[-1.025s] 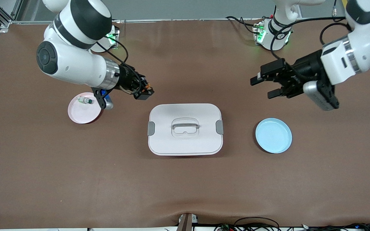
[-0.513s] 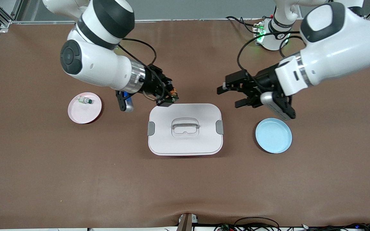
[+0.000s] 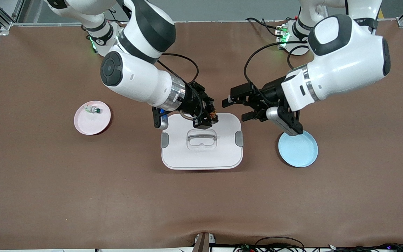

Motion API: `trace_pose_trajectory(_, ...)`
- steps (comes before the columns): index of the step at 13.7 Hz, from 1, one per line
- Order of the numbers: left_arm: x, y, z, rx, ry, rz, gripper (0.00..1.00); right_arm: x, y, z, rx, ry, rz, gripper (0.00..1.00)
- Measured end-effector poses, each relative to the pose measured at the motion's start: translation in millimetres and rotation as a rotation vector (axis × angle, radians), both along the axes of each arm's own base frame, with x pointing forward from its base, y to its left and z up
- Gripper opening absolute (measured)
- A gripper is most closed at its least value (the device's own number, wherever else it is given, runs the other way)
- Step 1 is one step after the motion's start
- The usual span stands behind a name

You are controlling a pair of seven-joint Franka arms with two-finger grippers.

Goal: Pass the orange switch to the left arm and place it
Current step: 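Carry the switch above the white box toward the left gripper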

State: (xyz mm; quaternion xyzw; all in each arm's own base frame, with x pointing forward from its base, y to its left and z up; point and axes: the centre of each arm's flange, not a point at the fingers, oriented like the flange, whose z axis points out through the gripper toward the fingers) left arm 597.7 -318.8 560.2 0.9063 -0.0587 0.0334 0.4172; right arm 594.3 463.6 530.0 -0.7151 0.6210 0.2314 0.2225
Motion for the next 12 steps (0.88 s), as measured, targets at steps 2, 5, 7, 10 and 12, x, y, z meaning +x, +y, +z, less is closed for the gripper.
trace_pose_trajectory(2,4,-3,-16,-0.008,0.033,0.001,1.00,5,0,4,0.018,-0.017,-0.038,0.73)
trace_pose_trajectory(5,6,-5,-33,-0.013,0.067,0.004,1.00,8,1,9,0.033,-0.024,-0.072,0.73)
trace_pose_trajectory(7,5,-7,-34,-0.035,0.084,0.009,1.00,9,1,12,0.038,-0.023,-0.083,0.73)
trace_pose_trajectory(10,4,-10,-34,-0.042,0.079,0.017,1.00,9,1,21,0.052,-0.023,-0.104,0.73)
trace_pose_trajectory(12,3,-15,-35,-0.042,0.069,0.025,1.00,9,2,26,0.062,-0.023,-0.114,0.73)
